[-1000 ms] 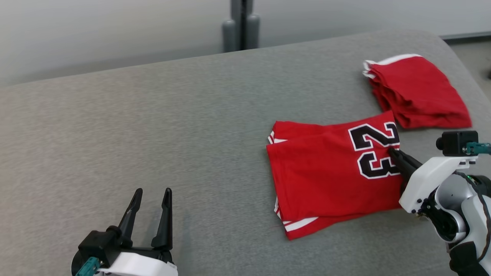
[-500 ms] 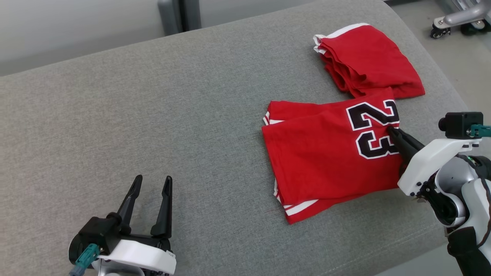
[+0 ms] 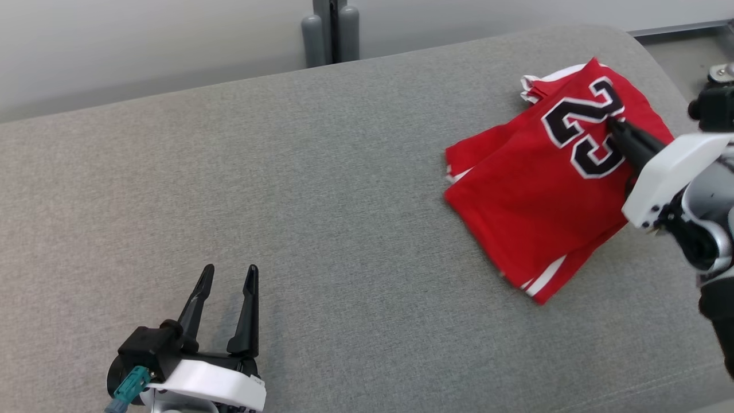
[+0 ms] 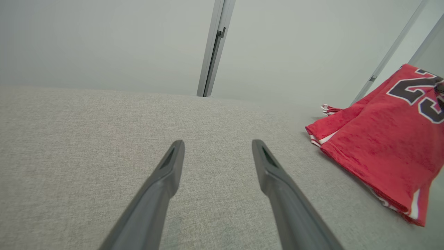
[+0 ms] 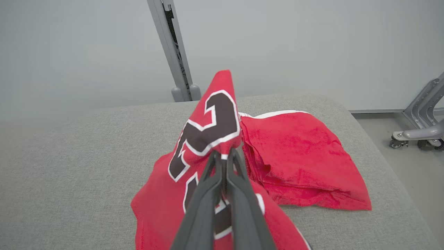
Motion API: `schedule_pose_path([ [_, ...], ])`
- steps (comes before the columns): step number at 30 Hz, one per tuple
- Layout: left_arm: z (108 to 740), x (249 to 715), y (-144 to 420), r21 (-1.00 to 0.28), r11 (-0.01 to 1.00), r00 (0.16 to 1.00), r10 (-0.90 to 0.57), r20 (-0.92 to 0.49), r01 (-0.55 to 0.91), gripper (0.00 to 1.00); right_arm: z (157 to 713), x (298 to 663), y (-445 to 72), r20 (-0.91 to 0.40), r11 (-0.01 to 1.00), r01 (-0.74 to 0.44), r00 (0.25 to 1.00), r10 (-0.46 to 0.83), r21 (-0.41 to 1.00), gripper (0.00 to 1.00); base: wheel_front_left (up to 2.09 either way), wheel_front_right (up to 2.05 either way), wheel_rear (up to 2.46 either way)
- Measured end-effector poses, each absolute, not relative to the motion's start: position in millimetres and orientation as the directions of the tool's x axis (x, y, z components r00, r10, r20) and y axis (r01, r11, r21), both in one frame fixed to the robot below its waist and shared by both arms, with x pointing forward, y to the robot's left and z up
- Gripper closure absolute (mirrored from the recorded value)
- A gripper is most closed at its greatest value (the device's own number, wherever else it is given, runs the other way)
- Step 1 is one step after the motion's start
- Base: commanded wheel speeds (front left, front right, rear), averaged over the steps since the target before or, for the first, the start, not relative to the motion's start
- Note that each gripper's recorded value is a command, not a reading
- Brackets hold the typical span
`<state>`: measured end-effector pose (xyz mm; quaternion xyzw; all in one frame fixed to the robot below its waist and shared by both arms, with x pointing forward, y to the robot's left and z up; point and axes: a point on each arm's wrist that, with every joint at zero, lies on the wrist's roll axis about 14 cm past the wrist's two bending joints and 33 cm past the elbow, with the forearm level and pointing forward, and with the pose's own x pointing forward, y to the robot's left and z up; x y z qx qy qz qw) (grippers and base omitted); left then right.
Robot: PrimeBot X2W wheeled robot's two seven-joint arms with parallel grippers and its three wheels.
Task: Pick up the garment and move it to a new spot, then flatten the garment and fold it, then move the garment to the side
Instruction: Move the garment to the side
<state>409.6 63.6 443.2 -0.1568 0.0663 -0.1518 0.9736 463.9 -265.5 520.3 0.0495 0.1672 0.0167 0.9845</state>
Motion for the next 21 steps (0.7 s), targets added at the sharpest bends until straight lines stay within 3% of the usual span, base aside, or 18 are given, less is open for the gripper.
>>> schedule_pose_path([
  [21, 427.2, 414.1, 84.6, -0.322, 0.923, 0.958, -0.260, -0.119, 0.211, 0.00, 561.5, 537.3, -288.5, -0.332, 0.993, -0.038, 0.943, -0.003, -0.116, 1.00, 0.00, 0.00, 0.00],
])
